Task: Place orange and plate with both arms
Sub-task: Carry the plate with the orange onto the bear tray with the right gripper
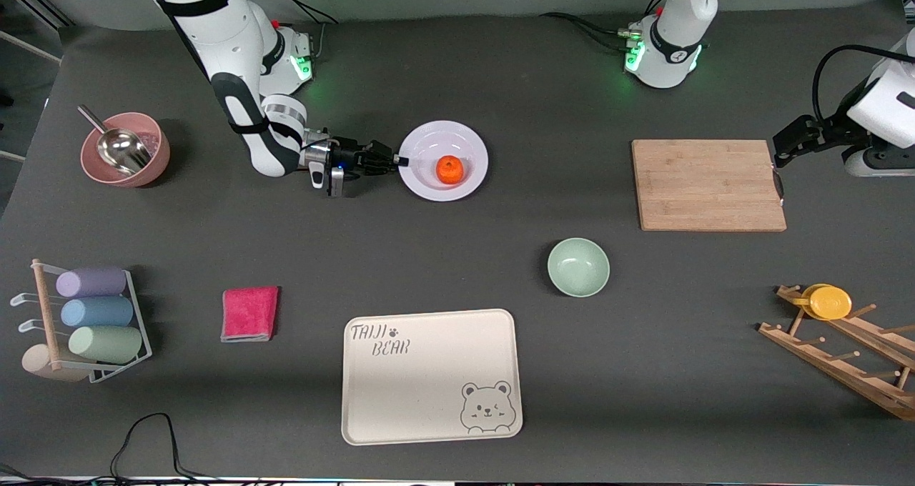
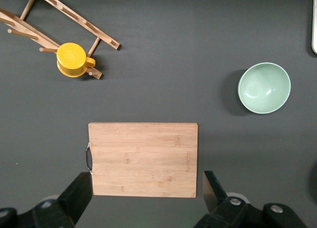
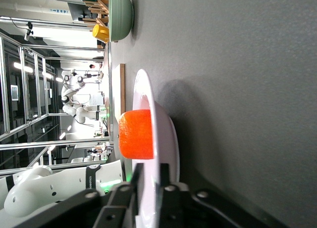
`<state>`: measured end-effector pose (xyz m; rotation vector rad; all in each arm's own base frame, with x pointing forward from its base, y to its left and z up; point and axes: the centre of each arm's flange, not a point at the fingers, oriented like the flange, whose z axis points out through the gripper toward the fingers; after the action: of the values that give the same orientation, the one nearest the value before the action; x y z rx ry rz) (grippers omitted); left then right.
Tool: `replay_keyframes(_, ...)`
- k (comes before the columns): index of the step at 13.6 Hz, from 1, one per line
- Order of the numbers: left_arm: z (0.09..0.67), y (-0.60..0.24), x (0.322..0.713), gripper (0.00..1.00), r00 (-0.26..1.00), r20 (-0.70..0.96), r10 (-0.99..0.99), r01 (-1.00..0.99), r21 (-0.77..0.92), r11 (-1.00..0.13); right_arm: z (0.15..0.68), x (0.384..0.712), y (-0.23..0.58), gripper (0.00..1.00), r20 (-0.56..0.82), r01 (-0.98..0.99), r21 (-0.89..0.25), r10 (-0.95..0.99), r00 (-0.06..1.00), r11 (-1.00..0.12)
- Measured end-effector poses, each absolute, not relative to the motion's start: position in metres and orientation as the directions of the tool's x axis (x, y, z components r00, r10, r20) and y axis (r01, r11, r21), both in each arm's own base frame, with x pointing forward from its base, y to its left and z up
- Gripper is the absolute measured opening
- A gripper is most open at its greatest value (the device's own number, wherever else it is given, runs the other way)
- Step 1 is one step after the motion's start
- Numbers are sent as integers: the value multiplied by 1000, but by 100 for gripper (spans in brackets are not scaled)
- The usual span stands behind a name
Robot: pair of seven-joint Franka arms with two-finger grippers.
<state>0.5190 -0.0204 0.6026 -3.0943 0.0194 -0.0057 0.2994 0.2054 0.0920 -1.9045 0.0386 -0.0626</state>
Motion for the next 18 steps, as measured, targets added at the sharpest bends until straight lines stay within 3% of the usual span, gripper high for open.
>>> replay_keyframes(1, 602, -20, 519, 100, 1000, 1, -13, -13, -47, -999, 92, 300, 205, 4, 26, 6, -945, -58, 998, -328)
replay_keyframes(6, 599, -11, 517, 100, 1000, -12, -1, -2, -44, -999, 109, 324, 205, 4, 48, 16, -958, -102, 994, -286)
replay_keyframes(10, 600, -4, 515, 100, 1000, -20, 13, 13, -28, -1000, 198, 369, 214, 4, -23, -46, -987, -146, 989, -157)
replay_keyframes(13, 599, 13, 514, 100, 999, -29, 43, 42, -24, -999, 271, 387, 201, 4, -55, -67, -991, -106, 993, -119)
replay_keyframes(18, 598, 17, 514, 100, 998, -31, 50, 49, -16, -999, 291, 418, 197, 4, -29, -49, -988, -138, 990, -144)
